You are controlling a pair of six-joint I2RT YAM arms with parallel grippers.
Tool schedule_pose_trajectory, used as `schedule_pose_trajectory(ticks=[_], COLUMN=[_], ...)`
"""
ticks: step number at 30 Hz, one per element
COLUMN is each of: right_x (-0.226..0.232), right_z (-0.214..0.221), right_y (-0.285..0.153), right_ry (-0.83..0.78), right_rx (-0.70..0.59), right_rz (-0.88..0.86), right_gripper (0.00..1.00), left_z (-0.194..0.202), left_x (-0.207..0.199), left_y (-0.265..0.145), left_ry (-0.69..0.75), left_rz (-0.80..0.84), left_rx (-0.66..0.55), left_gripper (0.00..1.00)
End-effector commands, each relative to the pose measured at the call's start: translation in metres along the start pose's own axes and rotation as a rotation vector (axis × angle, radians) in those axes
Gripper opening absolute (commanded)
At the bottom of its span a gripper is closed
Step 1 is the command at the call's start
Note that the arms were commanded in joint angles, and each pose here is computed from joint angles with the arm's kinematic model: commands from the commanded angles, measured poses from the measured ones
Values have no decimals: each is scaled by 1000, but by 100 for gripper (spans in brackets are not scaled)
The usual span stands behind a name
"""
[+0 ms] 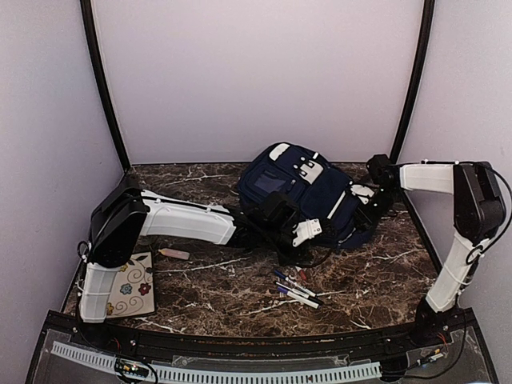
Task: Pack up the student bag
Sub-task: Move the student bag to the center of the board, then hold the largest pocket of the student bag.
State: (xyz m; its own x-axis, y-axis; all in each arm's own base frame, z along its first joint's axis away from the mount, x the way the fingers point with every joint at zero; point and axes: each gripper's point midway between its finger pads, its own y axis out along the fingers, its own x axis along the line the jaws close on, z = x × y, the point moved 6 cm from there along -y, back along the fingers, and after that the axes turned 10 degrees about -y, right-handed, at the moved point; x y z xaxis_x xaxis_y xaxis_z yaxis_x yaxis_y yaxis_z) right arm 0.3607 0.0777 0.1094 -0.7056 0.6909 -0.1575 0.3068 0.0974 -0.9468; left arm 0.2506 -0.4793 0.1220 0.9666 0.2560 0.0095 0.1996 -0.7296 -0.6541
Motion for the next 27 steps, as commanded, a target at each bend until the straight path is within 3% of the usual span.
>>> schedule_pose_trajectory(ticks=[1, 6, 12, 15, 19, 24, 27], right_x=[-14, 15, 38, 41, 50, 59, 65], right_z=[-16, 7, 28, 36, 41, 38, 38], right_y=[-50, -84, -96, -95, -81, -77, -74], right_ry=[46, 48, 57, 81, 63, 44, 33], right_rx=[-160, -244, -322, -313, -211, -218, -214], right_rz=[126, 81, 52, 48, -69, -172, -232], right_gripper=[68, 71, 74, 99, 99, 99, 89], left_z=[-25, -29, -30, -33, -32, -29, -25], left_x=[6, 10, 16, 21, 24, 28, 32], left_y=[4, 19, 37, 44, 55, 71, 79], left_ry=[36, 56, 97, 125, 146, 168, 181], left_rz=[-30, -44, -67, -98, -106, -120, -143], left_rx=[-81, -96, -107, -114, -117, -108, -91], left_gripper=[38, 38, 41, 41, 42, 41, 38])
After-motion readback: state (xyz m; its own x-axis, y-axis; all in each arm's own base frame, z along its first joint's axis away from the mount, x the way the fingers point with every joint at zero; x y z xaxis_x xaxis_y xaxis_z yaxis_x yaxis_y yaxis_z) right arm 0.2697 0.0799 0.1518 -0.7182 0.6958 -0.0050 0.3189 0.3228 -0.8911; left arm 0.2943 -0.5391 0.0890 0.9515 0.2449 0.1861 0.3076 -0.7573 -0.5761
